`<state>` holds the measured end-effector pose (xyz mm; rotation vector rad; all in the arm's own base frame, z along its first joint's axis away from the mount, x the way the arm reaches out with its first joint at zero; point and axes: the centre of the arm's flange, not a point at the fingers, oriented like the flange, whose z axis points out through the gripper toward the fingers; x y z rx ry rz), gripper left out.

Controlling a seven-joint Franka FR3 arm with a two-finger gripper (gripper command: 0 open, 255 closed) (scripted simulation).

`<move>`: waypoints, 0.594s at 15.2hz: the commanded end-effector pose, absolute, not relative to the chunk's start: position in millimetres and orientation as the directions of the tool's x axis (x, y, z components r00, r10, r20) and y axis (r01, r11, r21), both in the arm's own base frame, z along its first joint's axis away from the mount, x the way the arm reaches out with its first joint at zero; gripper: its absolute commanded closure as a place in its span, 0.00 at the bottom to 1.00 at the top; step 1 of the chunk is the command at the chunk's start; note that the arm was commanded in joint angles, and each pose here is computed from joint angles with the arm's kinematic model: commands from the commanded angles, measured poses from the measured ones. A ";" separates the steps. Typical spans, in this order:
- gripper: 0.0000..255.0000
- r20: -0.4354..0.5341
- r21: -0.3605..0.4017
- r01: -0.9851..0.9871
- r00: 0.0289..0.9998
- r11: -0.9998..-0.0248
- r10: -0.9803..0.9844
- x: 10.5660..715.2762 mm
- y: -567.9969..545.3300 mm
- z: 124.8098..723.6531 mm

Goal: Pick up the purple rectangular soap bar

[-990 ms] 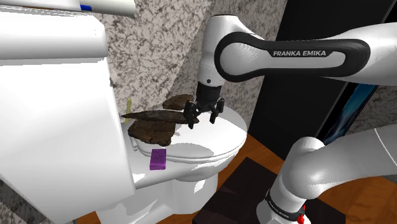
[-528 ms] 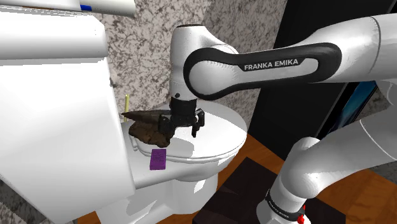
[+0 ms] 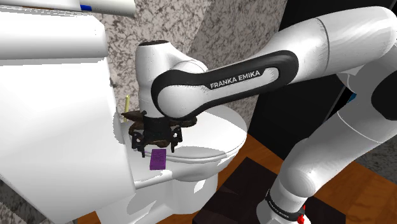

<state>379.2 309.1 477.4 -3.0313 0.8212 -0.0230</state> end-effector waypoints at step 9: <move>1.00 0.014 -0.005 -0.508 0.861 -0.861 -0.508 379.8 310.5 444.2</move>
